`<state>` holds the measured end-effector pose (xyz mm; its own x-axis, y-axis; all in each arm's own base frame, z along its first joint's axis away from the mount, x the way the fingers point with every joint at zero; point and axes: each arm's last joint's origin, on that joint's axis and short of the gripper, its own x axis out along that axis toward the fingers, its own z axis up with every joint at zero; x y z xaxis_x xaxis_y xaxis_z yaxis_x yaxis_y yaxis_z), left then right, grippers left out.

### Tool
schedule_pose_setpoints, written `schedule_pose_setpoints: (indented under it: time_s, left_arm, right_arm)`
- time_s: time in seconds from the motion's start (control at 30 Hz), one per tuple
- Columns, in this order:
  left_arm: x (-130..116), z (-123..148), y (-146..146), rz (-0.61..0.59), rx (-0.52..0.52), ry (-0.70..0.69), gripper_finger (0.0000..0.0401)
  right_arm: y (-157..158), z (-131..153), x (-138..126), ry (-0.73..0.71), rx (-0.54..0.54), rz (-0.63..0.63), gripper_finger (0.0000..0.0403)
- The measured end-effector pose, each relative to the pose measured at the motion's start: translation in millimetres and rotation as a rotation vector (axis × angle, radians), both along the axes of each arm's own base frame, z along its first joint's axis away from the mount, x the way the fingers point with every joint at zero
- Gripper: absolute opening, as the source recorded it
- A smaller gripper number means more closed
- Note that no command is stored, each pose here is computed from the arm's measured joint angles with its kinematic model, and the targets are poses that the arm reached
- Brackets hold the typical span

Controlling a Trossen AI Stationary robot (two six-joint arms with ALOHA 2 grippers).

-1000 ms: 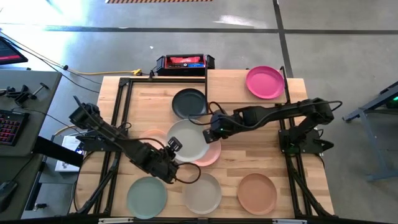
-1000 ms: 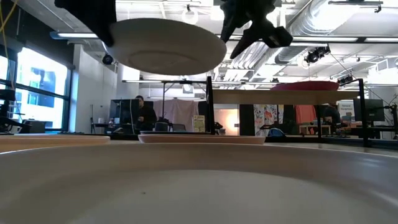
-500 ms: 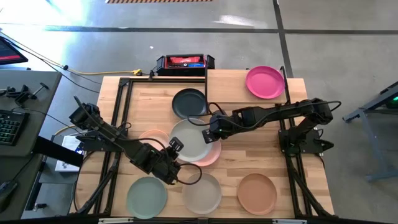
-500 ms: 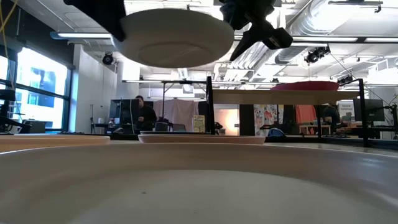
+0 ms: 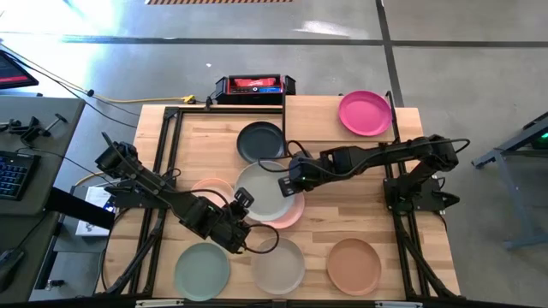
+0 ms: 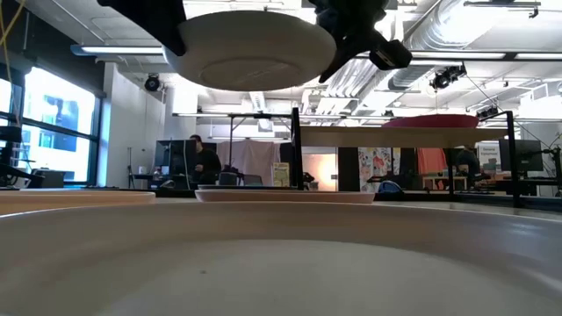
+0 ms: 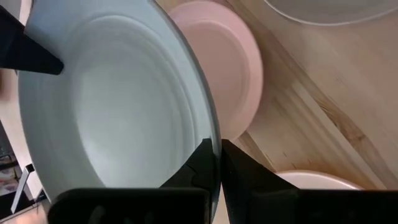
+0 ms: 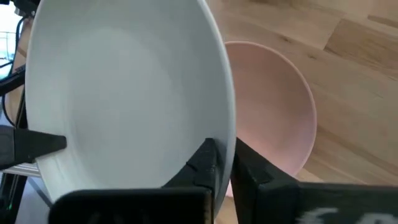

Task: Place and stack plates onto a shelf
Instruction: Stack the white plate on top of the pink plate on the shelf

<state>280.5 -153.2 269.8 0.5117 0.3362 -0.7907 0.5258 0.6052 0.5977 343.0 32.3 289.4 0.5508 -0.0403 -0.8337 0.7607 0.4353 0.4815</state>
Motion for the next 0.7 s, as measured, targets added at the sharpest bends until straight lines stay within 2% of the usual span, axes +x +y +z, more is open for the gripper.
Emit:
schedule_pose_setpoints:
  time_s: [0.27,0.53,0.7]
  left_arm:
    - [3,0,5,0.051,-0.051,-0.006,0.0014]
    - [6,-2,11,0.142,-0.171,0.008,0.0064]
    - [7,-2,12,0.196,-0.207,-0.007,0.0098]
  right_arm:
    - [1,0,0,0.003,-0.003,-0.001,0.0005]
    - [1,0,-1,0.009,-0.005,0.012,0.0002]
    - [1,-1,-1,0.013,-0.011,0.022,0.0001]
